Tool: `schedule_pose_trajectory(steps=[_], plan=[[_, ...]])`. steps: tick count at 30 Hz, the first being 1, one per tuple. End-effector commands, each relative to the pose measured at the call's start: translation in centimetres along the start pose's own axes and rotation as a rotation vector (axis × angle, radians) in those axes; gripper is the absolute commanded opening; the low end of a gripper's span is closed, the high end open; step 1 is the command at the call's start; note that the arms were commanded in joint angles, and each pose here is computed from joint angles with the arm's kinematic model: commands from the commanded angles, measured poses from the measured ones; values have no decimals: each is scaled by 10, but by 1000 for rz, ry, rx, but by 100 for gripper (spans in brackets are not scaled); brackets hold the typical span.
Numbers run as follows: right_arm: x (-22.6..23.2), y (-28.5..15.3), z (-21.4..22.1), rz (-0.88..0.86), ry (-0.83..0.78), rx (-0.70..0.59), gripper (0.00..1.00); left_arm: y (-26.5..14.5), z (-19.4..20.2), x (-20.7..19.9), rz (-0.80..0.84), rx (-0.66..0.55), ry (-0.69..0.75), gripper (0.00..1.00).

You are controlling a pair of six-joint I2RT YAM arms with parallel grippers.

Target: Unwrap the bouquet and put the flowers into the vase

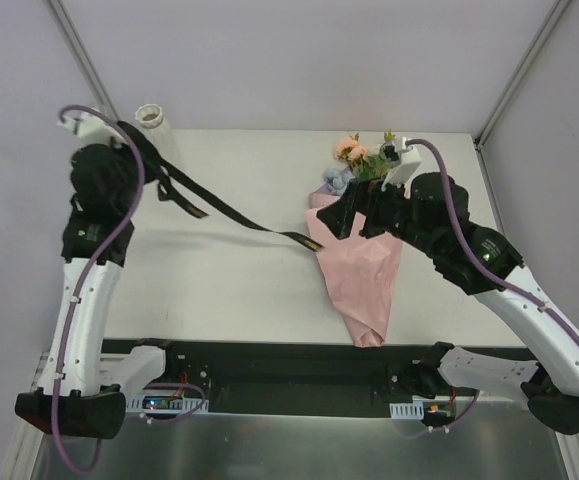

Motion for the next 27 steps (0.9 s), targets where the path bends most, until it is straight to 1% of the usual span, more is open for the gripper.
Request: schedule_pose_trajectory(steps=[1, 2, 5, 6, 7, 9, 11, 15, 17, 20, 21, 24, 27], plan=[[-49, 2, 28, 221, -111, 61, 100, -36, -73, 44, -212, -76, 32, 0], [-54, 2, 33, 244, -114, 81, 100, -40, -96, 47, -233, -121, 45, 0], [-73, 7, 54, 294, -118, 149, 100, -32, -114, 43, -197, -130, 61, 0], [-75, 8, 57, 297, -119, 158, 100, -28, -114, 41, -178, -121, 59, 0], [-79, 10, 62, 309, -119, 172, 100, -21, -107, 40, -156, -93, 44, 0], [-82, 11, 64, 318, -120, 179, 100, -8, -94, 43, -161, -47, 22, 0], [-83, 11, 65, 320, -124, 182, 100, 6, -73, 49, -172, 22, 13, 0], [-86, 11, 64, 329, -149, 176, 100, 20, -50, 55, -155, 96, -21, 0], [-86, 9, 63, 334, -154, 173, 100, 25, -42, 68, -194, 123, -41, 0], [-90, 7, 66, 341, -160, 171, 100, 31, -27, 99, -338, 154, -98, 0], [-93, 8, 69, 346, -163, 177, 100, 33, -24, 110, -400, 156, -100, 0], [-97, 7, 73, 364, -161, 195, 100, 44, -8, 133, -528, 213, -76, 0], [-99, 6, 77, 367, -157, 207, 100, 56, 14, 147, -597, 286, -88, 0]])
Point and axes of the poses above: each gripper's point midway between its finger pads, its own y axis out along the fingers, its own x axis along the line the jaws close on, z = x × y, the point moved 7 cm from there along -y, back along the fingers, and after that the axes turned 14 degrees about y, right-handed, at the moved point
